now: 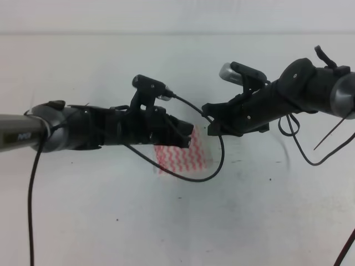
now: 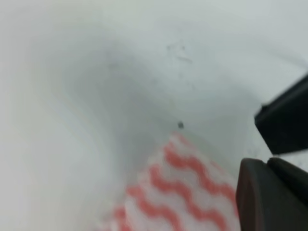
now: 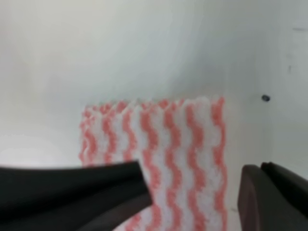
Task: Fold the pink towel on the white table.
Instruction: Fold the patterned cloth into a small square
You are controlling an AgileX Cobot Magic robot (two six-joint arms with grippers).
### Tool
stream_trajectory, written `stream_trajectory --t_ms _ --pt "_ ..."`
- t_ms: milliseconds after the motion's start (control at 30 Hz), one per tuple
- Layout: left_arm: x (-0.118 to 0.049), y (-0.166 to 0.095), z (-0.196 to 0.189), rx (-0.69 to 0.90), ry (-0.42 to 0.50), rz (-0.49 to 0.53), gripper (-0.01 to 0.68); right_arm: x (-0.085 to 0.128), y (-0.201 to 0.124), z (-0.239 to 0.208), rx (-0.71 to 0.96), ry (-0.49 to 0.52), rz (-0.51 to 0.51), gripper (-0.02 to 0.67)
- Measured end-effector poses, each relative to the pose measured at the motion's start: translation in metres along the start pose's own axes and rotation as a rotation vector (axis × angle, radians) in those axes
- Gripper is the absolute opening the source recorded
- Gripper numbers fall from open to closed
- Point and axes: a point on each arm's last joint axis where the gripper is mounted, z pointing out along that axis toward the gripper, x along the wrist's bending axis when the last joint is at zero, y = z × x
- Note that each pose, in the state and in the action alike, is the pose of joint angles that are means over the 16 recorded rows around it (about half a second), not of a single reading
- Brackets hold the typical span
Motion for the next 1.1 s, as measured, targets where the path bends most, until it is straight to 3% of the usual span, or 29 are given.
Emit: stream_trajectory --t_ms 500,1100 --pt "0.022 -0.003 0.032 0.004 0.022 -0.086 -0.005 -0.012 0.009 -0.006 -0.048 -0.018 0.041 -0.018" --pt "0.018 -0.007 0.039 -0.003 -0.069 -0.105 -0.005 -0.012 0.01 -0.009 -0.047 -0.017 0.04 -0.018"
